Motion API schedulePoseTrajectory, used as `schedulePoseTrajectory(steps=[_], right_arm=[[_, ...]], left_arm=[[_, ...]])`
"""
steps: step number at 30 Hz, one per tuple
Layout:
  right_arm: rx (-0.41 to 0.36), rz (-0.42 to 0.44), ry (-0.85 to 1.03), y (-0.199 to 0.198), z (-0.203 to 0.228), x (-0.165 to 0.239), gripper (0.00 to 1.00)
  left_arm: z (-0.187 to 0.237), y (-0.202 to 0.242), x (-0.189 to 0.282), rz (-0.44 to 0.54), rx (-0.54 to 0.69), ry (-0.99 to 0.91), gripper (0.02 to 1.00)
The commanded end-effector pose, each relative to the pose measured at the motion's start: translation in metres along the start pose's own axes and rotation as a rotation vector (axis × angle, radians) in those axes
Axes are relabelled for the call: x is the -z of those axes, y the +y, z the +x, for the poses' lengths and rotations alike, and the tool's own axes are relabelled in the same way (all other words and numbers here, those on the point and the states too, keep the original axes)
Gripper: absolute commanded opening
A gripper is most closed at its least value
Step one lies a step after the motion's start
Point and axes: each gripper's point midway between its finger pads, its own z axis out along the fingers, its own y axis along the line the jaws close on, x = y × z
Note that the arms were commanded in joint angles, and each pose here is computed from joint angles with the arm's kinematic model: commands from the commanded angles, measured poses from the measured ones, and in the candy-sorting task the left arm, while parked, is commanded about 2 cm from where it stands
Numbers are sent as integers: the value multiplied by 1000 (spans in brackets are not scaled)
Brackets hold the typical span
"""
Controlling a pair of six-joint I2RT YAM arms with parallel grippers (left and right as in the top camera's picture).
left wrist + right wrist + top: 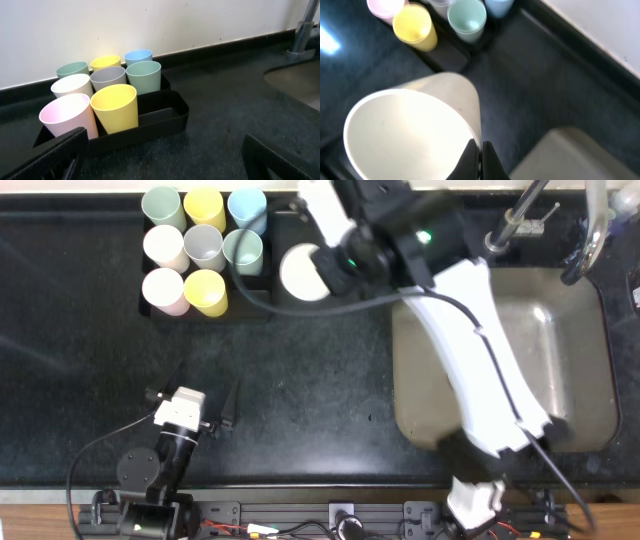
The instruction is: Store Cups
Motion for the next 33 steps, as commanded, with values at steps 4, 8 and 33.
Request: schedulePoseTrajectory(steps=[4, 8, 33], right_arm=[[91, 3, 119, 25, -11, -91, 40], [103, -13, 132, 33, -12, -112, 40], [68, -76, 152, 47, -14, -184, 42]], left_arm=[[0, -1, 0, 9, -12, -3, 1000], [0, -1, 0, 9, -12, -3, 1000], [0, -1, 0, 9, -12, -3, 1000]])
